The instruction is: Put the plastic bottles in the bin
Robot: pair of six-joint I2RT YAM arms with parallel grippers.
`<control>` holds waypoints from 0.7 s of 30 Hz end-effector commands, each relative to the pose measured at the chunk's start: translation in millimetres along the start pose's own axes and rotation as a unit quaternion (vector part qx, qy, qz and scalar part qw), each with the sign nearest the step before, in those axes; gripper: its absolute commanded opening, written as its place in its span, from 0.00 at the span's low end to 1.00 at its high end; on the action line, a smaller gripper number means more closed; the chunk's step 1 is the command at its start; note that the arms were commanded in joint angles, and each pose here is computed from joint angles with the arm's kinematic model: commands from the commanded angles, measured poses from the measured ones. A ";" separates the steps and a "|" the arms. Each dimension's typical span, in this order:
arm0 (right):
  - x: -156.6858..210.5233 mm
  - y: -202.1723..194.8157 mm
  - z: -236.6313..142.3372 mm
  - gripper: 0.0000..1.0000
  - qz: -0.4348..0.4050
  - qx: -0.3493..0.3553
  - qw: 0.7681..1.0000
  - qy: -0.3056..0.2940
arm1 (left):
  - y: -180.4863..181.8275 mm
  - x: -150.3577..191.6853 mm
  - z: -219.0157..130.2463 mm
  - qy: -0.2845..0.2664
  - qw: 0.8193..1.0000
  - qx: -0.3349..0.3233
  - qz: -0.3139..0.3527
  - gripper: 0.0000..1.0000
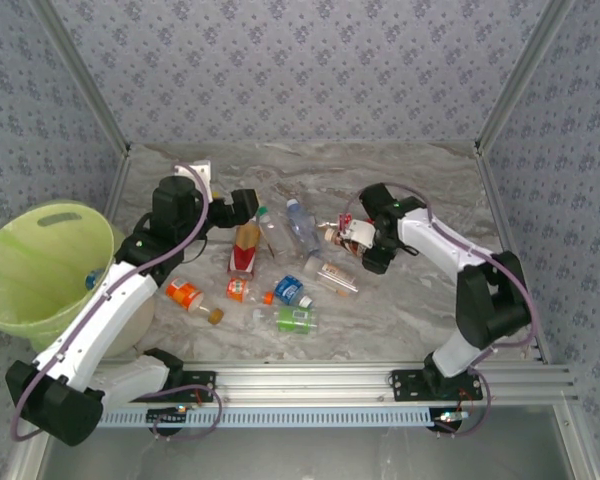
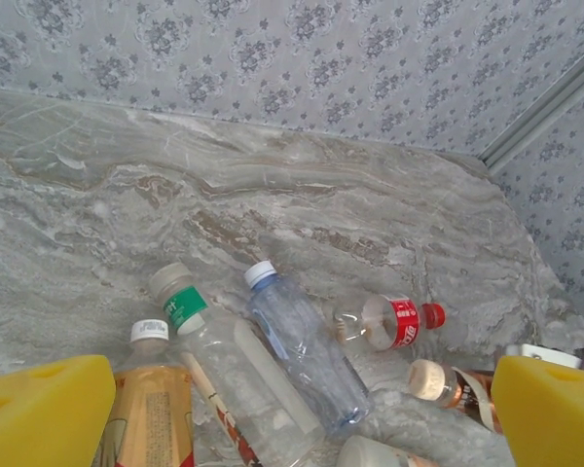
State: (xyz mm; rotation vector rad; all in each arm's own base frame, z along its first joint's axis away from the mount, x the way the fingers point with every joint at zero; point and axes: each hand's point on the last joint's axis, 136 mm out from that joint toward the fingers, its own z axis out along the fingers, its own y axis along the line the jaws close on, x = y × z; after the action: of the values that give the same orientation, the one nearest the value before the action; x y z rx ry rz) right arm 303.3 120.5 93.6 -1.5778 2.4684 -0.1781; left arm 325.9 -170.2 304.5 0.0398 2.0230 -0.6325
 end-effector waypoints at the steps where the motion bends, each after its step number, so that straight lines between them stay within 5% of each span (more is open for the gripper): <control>1: -15.9 2.8 -28.3 0.34 -0.005 0.007 0.999 -0.035 | -17.0 -9.2 6.1 -0.006 0.999 0.039 -0.016 0.99; 8: -71.2 7.9 -78.3 0.27 0.041 -0.010 0.981 -0.189 | -45.9 -9.0 21.4 0.014 0.992 0.117 -0.050 1.00; 15: -115.2 18.1 -99.6 0.29 0.090 -0.040 0.956 -0.276 | -98.6 -21.0 28.4 0.040 0.964 0.253 -0.067 0.99; 21: -144.0 28.4 -116.0 0.30 0.078 -0.059 0.936 -0.339 | -119.2 -24.6 40.3 0.053 0.956 0.281 -0.061 0.99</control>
State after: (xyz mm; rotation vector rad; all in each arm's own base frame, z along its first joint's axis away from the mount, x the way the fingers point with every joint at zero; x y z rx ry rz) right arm 309.8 243.1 194.4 -1.2455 2.1294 0.3578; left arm 343.9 -270.4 323.7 0.2078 1.9945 -1.2002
